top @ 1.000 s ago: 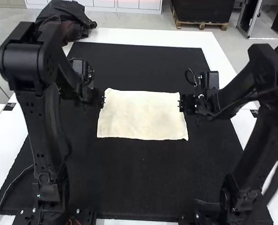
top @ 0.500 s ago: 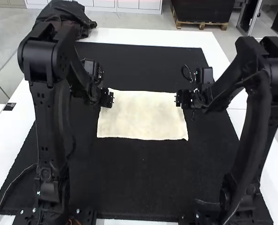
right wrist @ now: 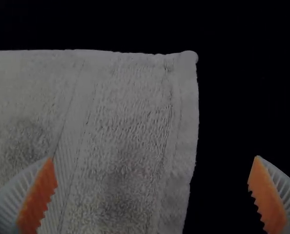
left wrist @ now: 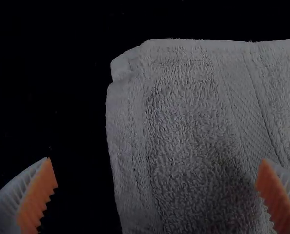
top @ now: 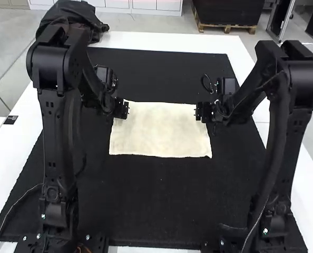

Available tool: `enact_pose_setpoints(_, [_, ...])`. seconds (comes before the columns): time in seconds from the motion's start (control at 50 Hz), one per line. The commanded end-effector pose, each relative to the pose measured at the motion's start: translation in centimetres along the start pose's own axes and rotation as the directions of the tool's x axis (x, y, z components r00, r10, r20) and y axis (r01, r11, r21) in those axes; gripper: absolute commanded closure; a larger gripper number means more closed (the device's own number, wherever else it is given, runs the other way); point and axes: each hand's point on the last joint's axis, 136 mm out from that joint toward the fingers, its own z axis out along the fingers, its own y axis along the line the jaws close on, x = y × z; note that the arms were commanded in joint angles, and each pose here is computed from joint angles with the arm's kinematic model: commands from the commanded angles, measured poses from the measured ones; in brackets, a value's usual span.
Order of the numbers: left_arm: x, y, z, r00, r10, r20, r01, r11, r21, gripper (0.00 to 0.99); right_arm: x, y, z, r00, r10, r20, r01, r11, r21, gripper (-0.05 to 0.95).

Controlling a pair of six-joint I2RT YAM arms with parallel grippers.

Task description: Fold the towel.

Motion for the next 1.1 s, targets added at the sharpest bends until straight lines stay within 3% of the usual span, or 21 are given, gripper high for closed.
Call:
enact_pose_setpoints(0.0, [-0.6, 0.5, 0.4, 1.000, -0.004, 0.012, 0.005, 0.9998, -0.020, 0.036, -0.8, 0.9, 0.7, 1.000, -0.006, 0.018, 0.006, 1.000, -0.024, 0.00])
enact_pose_setpoints(0.42, [-0.1, 1.2, 0.6, 1.000, -0.018, 0.002, 0.018, 0.9992, -0.035, 0.034, -0.3, 0.7, 3.0, 1.000, -0.011, -0.006, 0.011, 1.000, -0.027, -0.01])
enact_pose_setpoints(0.68, [0.9, 1.6, 0.8, 0.999, -0.026, -0.025, 0.025, 0.9989, -0.040, 0.034, 0.7, 1.4, 3.7, 0.997, -0.068, -0.041, 0.066, 0.997, -0.036, 0.00])
enact_pose_setpoints(0.84, [2.6, 2.3, 1.3, 0.998, -0.020, -0.064, 0.015, 0.9968, -0.078, 0.049, 2.1, 1.5, 4.1, 0.993, -0.084, -0.082, 0.080, 0.996, -0.042, 0.02])
enact_pose_setpoints(0.9, [3.2, 2.4, 1.5, 0.997, -0.019, -0.075, 0.013, 0.9964, -0.083, 0.077, 2.9, 1.5, 4.4, 0.991, -0.080, -0.103, 0.076, 0.996, -0.044, 0.10])
enact_pose_setpoints(0.94, [3.6, 2.4, 1.7, 0.997, -0.015, -0.080, 0.009, 0.9965, -0.083, 0.120, 3.3, 1.6, 4.5, 0.990, -0.081, -0.113, 0.076, 0.996, -0.052, 0.23])
enact_pose_setpoints(0.96, [3.7, 2.4, 1.8, 0.997, -0.014, -0.080, 0.007, 0.9964, -0.085, 0.162, 3.5, 1.7, 4.4, 0.990, -0.082, -0.117, 0.076, 0.995, -0.060, 0.41])
enact_pose_setpoints(1.02, [4.1, 2.6, 2.1, 0.997, -0.006, -0.083, -0.002, 0.9958, -0.091, 0.534, 4.0, 2.0, 4.4, 0.989, -0.084, -0.124, 0.074, 0.994, -0.082, 0.94])
enact_pose_setpoints(1.04, [4.1, 2.8, 2.2, 0.997, -0.004, -0.079, -0.004, 0.9944, -0.105, 0.693, 3.9, 2.0, 4.4, 0.990, -0.081, -0.119, 0.071, 0.994, -0.081, 0.92])
enact_pose_setpoints(1.06, [4.1, 3.2, 2.2, 0.997, -0.003, -0.072, -0.007, 0.9908, -0.135, 0.920, 4.0, 2.0, 4.4, 0.990, -0.081, -0.119, 0.071, 0.994, -0.081, 0.92])
enact_pose_setpoints(1.08, [4.2, 3.4, 2.2, 0.997, 0.001, -0.073, -0.012, 0.9892, -0.146, 0.984, 4.0, 2.0, 4.4, 0.990, -0.078, -0.121, 0.068, 0.994, -0.081, 0.92])
